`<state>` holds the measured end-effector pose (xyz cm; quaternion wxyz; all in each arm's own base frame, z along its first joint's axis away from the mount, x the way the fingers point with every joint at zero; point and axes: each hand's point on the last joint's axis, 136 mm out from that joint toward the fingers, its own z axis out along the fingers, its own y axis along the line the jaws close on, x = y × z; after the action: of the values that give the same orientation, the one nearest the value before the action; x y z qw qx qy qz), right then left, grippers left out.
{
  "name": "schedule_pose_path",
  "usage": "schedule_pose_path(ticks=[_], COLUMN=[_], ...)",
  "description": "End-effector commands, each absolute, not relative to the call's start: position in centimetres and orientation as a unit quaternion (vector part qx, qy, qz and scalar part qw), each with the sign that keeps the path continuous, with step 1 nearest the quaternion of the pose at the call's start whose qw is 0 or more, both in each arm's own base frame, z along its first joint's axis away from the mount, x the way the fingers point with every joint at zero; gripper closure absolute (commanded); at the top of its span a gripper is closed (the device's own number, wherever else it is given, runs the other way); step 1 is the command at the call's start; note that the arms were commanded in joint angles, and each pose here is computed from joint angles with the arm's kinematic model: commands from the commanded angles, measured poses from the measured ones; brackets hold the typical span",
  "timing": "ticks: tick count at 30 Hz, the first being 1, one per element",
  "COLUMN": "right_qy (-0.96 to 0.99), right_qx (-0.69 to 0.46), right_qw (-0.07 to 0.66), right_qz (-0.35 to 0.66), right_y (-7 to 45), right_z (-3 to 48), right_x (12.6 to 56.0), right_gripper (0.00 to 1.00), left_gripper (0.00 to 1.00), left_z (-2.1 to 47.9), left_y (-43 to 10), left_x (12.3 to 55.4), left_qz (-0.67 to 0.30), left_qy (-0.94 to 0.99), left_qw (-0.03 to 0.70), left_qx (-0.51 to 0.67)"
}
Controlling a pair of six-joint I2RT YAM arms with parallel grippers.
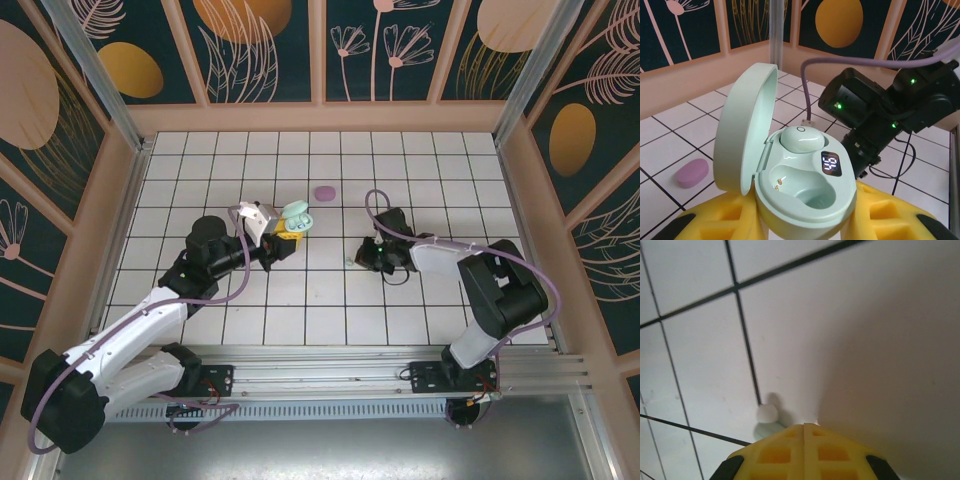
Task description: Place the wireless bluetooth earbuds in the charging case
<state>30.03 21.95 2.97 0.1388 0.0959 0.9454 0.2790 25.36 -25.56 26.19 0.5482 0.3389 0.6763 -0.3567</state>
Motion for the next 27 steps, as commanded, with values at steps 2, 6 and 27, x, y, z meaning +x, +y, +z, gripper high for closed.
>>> schedule_pose_path(ticks=[2,6,27], right_qy=[0.942,0.939,0.955], right_qx=[0.106,0.115,0.074], right_qw=[0.144,0.140,0.098], right_qz=[0.284,0.292,0.271], right_y=[22.1,21.5,24.2], right_z=[3.9,4.4,1.7], right_x=[30.8,29.1,27.7], right_gripper=[0.98,0.98,0.97], left_gripper=[0.81,0.81,0.81], left_z=[27.3,27.4,27.2], left_y=[-25.3,-25.1,-25.0], left_x=[25.1,25.0,24.9], left_qz=[-0.356,-0.350,-0.351], left_qy=[0.664,0.663,0.665], left_qw=[0.566,0.570,0.568], left_qx=[0.335,0.335,0.336])
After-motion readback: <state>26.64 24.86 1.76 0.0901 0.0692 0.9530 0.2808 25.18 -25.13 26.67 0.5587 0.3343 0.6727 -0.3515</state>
